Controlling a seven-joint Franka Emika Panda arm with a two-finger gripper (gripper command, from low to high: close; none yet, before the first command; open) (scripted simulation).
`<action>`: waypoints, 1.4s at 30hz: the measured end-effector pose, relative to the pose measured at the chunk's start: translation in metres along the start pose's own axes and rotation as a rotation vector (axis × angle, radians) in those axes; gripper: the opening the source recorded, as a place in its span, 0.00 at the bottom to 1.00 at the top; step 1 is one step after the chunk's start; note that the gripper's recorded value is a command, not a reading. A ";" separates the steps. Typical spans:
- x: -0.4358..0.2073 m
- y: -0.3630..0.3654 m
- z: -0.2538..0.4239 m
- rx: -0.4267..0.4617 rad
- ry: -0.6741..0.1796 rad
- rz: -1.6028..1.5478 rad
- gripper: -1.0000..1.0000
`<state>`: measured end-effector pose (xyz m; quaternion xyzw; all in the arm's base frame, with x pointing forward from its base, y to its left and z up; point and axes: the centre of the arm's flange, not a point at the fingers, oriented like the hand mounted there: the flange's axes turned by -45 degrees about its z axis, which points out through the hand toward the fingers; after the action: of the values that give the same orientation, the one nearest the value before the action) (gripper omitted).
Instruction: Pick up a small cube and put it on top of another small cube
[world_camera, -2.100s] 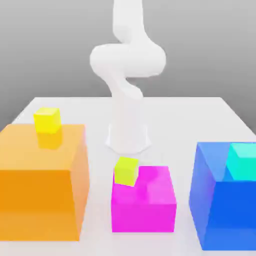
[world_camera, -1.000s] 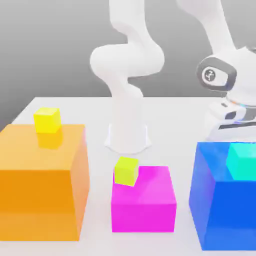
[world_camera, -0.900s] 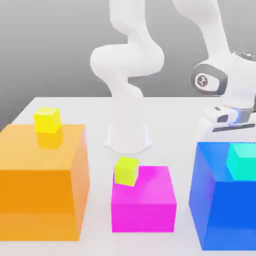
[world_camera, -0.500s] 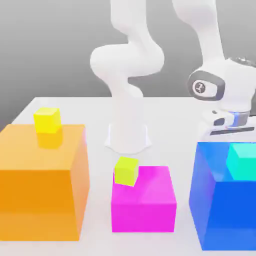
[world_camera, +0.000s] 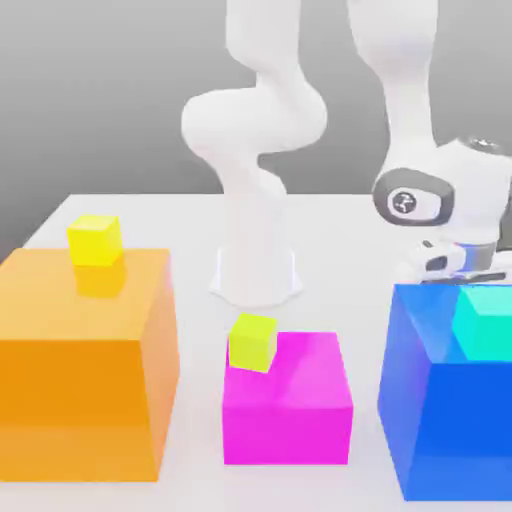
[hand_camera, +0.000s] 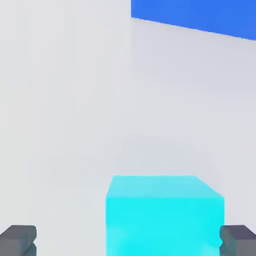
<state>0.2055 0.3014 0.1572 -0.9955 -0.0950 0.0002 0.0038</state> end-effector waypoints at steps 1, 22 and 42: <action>-0.001 0.001 0.004 -0.001 0.000 0.000 0.50; 0.001 -0.003 -0.007 0.003 0.001 0.000 0.00; -0.004 0.003 -0.043 -0.001 -0.003 -0.007 0.00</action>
<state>0.2023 0.2978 0.1998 -0.9952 -0.0983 0.0014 0.0030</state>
